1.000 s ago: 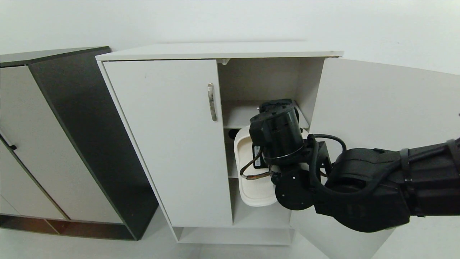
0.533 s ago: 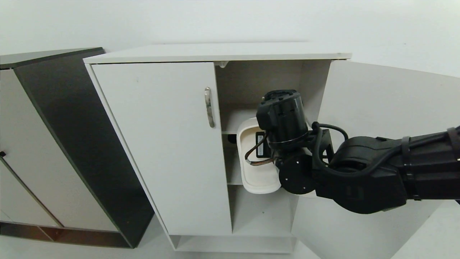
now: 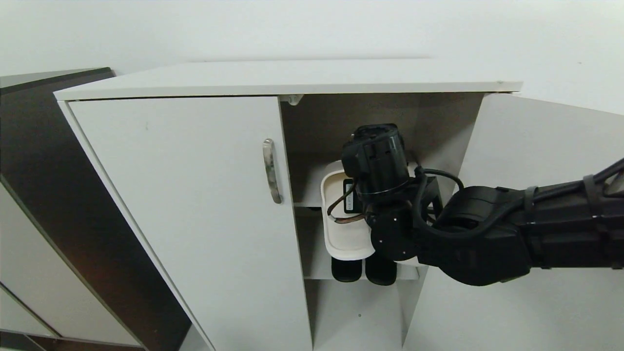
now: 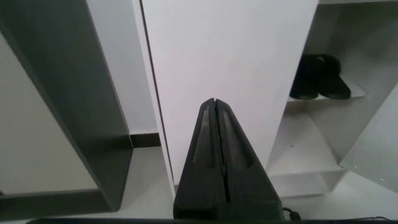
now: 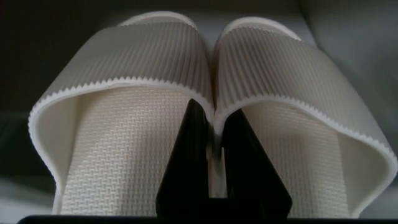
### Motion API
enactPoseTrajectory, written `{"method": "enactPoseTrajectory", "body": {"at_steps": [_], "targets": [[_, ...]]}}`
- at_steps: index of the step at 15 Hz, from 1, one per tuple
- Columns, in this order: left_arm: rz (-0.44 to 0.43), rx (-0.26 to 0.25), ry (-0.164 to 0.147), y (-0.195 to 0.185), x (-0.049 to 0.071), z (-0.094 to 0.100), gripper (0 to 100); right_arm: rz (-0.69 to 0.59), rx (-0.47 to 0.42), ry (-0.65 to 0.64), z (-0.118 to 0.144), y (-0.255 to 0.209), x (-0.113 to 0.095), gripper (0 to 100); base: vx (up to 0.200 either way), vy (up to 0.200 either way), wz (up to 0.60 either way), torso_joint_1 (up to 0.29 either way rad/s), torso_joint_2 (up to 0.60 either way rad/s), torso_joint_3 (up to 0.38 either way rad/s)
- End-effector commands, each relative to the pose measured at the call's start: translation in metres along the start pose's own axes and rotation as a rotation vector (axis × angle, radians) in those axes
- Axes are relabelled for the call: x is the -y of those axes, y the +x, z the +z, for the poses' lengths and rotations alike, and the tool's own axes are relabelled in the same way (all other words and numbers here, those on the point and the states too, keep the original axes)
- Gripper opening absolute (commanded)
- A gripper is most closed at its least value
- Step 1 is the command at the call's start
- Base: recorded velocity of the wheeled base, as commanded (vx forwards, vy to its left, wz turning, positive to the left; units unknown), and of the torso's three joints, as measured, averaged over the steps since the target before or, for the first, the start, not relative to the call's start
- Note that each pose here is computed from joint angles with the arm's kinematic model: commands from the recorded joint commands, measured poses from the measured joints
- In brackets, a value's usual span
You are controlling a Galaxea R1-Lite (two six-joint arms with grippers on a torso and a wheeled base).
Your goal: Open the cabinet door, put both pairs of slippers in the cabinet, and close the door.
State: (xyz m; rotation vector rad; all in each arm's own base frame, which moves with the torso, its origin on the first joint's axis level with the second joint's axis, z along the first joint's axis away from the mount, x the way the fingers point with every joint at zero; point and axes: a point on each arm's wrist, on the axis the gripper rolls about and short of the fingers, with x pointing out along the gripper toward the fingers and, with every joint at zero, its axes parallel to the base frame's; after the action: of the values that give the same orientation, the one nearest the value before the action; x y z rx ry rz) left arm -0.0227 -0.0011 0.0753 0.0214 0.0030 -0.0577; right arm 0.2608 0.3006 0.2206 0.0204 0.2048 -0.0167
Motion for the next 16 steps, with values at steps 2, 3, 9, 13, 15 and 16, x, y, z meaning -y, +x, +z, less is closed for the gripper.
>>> {"method": "enactPoseTrajectory", "body": {"at_steps": [2, 3, 9, 13, 15, 16], "targets": [[0.001, 0.001, 0.000, 0.000, 0.000, 0.000, 0, 0.005, 0.007, 0.024, 0.004, 0.017, -0.004, 0, 0.000, 0.000, 0.00, 0.000, 0.00, 0.000], [0.001, 0.001, 0.000, 0.000, 0.000, 0.000, 0, 0.000, 0.014, 0.034, 0.007, 0.023, -0.005, 0, 0.000, 0.000, 0.00, 0.000, 0.00, 0.000], [0.001, 0.001, 0.000, 0.000, 0.000, 0.000, 0, -0.019, 0.033, -0.002, 0.011, 0.053, -0.011, 0, 0.000, 0.000, 0.00, 0.000, 0.00, 0.000], [0.001, 0.001, 0.000, 0.000, 0.000, 0.000, 0, -0.040, 0.038, -0.004, 0.020, 0.069, -0.013, 0, 0.000, 0.000, 0.00, 0.000, 0.00, 0.000], [0.001, 0.001, 0.000, 0.000, 0.000, 0.000, 0, -0.043, 0.049, 0.011, 0.028, 0.075, -0.013, 0, 0.000, 0.000, 0.00, 0.000, 0.00, 0.000], [0.001, 0.001, 0.000, 0.000, 0.000, 0.000, 0, -0.047, 0.050, 0.013, 0.030, 0.079, -0.013, 0, 0.000, 0.000, 0.00, 0.000, 0.00, 0.000]]}}
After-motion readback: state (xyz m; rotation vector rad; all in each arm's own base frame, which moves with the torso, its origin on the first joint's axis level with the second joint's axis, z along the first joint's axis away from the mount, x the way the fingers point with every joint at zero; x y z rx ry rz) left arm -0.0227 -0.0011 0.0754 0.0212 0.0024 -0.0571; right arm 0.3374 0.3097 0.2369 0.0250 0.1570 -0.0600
